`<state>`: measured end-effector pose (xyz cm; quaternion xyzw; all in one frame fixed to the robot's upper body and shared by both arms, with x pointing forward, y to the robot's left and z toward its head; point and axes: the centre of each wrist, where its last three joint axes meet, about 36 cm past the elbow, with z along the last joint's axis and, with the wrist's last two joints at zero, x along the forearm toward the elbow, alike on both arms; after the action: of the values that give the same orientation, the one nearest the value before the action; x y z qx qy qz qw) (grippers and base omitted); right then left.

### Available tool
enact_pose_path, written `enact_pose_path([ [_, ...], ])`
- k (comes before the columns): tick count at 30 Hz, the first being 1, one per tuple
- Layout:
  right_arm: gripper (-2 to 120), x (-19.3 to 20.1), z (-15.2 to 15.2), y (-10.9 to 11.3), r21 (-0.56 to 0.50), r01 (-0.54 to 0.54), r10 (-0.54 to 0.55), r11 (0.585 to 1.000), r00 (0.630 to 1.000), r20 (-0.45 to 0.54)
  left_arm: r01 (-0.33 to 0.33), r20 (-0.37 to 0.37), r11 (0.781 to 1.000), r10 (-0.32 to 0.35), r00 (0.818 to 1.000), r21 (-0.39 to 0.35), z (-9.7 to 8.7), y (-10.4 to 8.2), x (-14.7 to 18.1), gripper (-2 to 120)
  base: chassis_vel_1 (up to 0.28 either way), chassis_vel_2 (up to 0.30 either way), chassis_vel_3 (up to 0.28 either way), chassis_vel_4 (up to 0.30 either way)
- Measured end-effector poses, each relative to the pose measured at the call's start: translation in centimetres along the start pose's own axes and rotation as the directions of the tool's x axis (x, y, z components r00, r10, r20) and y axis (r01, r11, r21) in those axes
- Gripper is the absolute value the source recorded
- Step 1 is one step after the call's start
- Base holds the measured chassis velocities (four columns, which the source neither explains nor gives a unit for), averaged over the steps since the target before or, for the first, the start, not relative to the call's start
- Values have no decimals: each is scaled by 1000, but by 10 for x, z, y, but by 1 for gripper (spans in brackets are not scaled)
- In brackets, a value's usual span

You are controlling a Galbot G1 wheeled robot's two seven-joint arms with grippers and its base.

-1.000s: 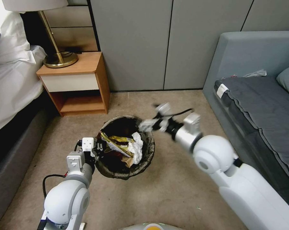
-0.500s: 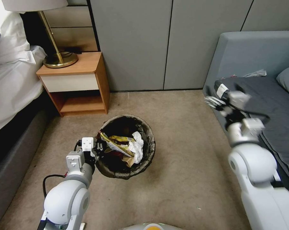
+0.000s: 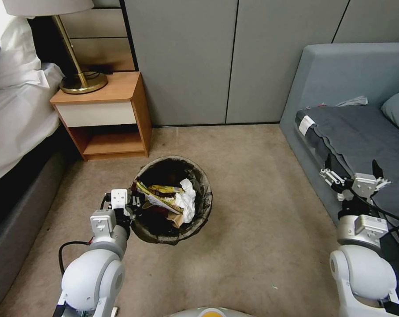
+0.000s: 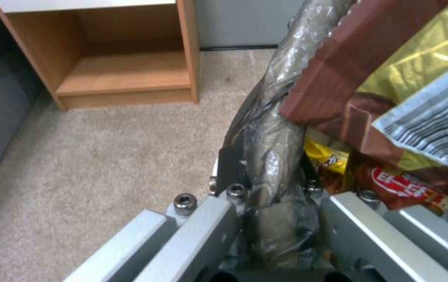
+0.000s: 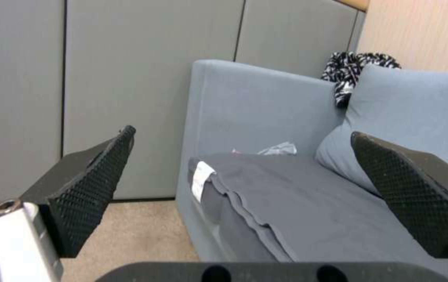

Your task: Pick up the trash bin, then pick up the garbage from the floor and place it into the trash bin.

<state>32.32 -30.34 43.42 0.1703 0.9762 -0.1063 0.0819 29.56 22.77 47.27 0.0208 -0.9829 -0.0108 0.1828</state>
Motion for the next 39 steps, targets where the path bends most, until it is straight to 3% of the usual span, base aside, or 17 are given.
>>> enact_pose_path([
  [24,100,8,0,26,-11,54,-54,998,998,-41,10,-17,1000,-10,1000,18,-7,5,8,0,2,2,2,2],
  [39,100,9,3,29,8,62,-61,998,997,-39,6,-13,1000,-6,1000,18,-8,4,8,0,25,22,27,25],
])
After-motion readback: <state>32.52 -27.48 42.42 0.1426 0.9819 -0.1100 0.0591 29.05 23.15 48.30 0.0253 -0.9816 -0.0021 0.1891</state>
